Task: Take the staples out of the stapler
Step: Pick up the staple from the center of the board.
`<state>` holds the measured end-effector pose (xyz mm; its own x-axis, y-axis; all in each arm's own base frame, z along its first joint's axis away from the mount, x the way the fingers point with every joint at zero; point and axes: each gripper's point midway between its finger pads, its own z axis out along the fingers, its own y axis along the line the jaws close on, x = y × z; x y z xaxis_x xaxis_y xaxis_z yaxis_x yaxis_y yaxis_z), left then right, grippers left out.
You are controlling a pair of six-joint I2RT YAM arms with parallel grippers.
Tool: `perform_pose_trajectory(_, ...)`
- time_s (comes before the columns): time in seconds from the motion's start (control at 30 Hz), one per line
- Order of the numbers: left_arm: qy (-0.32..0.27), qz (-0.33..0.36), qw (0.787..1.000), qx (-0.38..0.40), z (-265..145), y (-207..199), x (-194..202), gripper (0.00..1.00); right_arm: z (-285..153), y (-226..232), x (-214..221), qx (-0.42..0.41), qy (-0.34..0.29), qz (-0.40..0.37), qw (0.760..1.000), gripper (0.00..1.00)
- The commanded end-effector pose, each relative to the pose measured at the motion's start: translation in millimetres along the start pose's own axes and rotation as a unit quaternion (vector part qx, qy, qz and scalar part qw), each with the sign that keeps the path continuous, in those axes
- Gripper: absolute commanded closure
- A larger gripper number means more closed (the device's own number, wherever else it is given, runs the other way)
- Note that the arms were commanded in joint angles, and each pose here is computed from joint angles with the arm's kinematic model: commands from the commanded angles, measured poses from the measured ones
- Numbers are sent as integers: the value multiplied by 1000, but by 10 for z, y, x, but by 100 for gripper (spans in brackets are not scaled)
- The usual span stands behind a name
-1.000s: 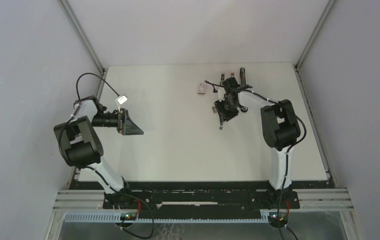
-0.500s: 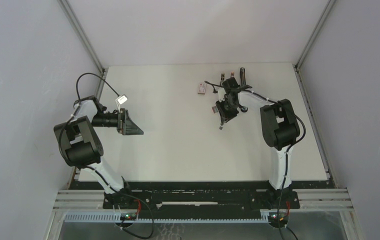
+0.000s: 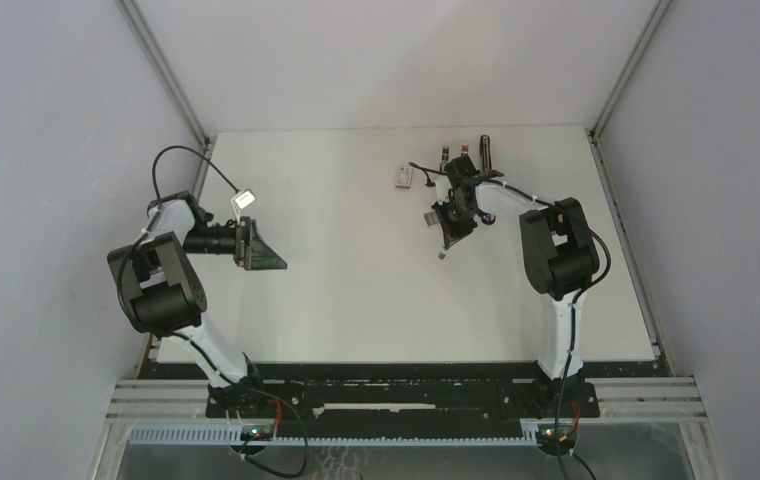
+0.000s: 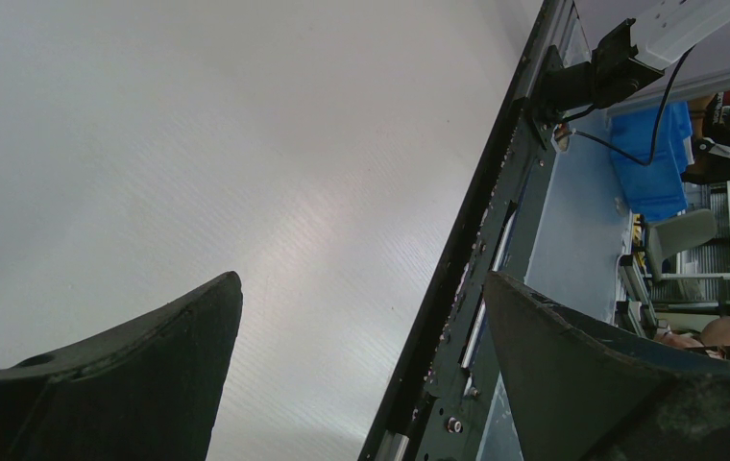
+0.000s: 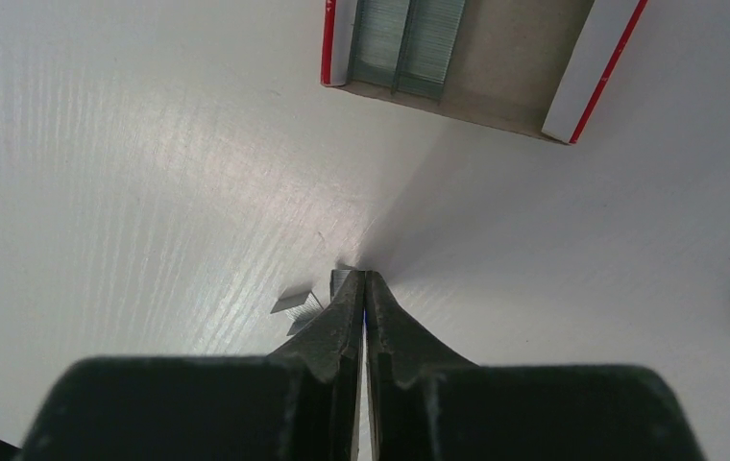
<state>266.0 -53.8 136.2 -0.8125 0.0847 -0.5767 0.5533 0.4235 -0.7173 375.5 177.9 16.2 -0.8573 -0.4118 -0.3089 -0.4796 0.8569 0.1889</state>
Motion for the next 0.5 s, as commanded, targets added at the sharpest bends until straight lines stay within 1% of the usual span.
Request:
perform_pose_trajectory(0.0, -21, 38, 999, -5, -72, -23, -193, 0, -25, 20, -125, -2, -15, -8, 1000, 100)
perform_pose_trajectory(0.23, -21, 38, 999, -6, -73, -16, -197, 0, -114, 15, -232, 4, -29, -16, 999, 100)
perform_pose_trajectory(0.47, -21, 36, 999, -5, -72, -8, -197, 0, -318, -40, -532, 29, -66, -29, 997, 100)
